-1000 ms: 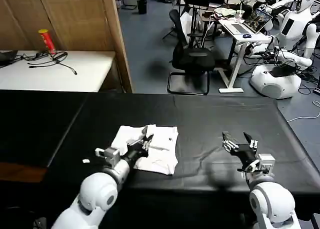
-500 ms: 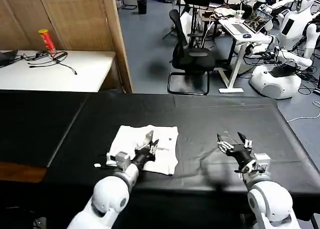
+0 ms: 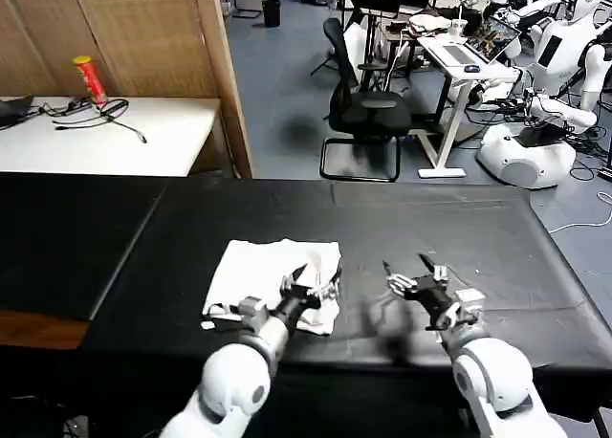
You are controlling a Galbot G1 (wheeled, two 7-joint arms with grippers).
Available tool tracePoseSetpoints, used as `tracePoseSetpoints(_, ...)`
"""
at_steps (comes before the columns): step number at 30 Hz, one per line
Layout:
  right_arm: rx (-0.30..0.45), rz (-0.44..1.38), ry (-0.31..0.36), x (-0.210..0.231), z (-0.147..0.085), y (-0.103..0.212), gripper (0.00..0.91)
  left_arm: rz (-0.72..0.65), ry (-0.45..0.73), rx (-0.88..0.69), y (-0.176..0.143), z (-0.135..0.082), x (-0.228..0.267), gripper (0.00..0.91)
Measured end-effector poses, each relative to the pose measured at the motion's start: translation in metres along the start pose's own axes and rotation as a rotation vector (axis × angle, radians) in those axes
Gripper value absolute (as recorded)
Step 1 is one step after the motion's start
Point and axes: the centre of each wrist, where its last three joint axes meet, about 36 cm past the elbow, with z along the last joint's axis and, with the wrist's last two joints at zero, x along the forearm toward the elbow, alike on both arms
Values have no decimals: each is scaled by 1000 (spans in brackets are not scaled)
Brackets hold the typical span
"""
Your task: Fold and organize the clothes.
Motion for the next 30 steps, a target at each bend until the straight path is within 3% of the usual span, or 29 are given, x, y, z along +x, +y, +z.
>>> tracePoseSetpoints(11, 57, -118, 26, -64, 3, 52, 878, -181, -22, -194, 66, -9, 31, 878)
tracePoseSetpoints(17, 171, -99, 107, -88, 20, 69, 878, -223, -4, -198, 76, 0, 40, 878)
tracePoseSetpoints(21, 224, -50, 114, -88, 25, 70, 878, -239, 3, -193, 83, 4, 41, 878)
tracePoseSetpoints(30, 95, -21, 41, -63, 10, 54, 878, -250, -1, -97, 116, 11, 30, 878)
